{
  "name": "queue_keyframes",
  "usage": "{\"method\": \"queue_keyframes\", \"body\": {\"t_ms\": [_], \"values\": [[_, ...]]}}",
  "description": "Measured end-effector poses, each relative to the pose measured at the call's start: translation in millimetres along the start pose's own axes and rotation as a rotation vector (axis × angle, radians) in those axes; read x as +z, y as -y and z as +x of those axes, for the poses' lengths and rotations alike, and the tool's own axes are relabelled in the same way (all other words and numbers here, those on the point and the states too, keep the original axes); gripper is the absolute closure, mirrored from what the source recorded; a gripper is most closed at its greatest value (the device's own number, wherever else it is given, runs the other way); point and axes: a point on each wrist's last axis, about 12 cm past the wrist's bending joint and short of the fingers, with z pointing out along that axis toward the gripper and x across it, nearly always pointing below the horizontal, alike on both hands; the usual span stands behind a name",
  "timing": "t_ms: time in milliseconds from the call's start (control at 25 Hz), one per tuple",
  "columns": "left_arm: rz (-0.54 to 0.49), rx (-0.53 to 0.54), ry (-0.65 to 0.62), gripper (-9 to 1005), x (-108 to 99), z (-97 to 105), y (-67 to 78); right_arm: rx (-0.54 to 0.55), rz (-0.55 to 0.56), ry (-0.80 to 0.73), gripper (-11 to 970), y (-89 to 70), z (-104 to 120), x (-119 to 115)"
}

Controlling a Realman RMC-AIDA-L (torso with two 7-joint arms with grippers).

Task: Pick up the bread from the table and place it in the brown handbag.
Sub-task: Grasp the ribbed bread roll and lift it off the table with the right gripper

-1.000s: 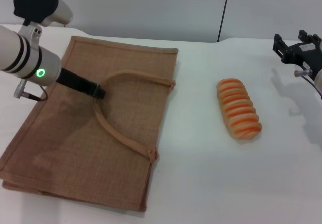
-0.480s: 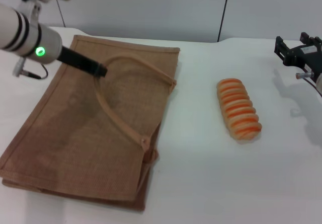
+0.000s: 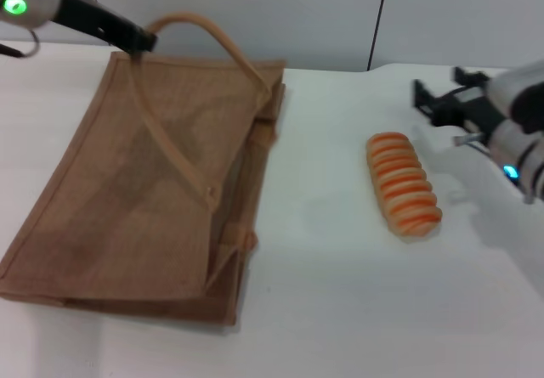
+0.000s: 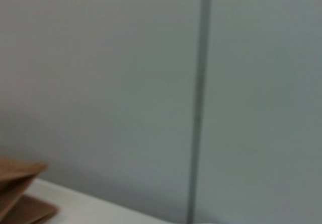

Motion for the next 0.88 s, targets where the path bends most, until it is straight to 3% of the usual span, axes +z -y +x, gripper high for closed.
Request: {"method": "queue_keyframes", "body": {"t_ms": [320, 640, 880], "values": [[-0.049, 0.071, 0.06, 874, -42, -18, 3.5, -0.085, -0.104, -0.102, 289, -26.5, -26, -3], [-0.06, 0.116, 0.089, 874, -54, -31, 12.1, -0.208, -0.042, -0.124, 287, -32.9, -67, -31], [-0.053, 0.161, 0.102, 874, -56, -46, 23.0, -0.192, -0.017, -0.224, 286, -41.4, -78, -41]]}}
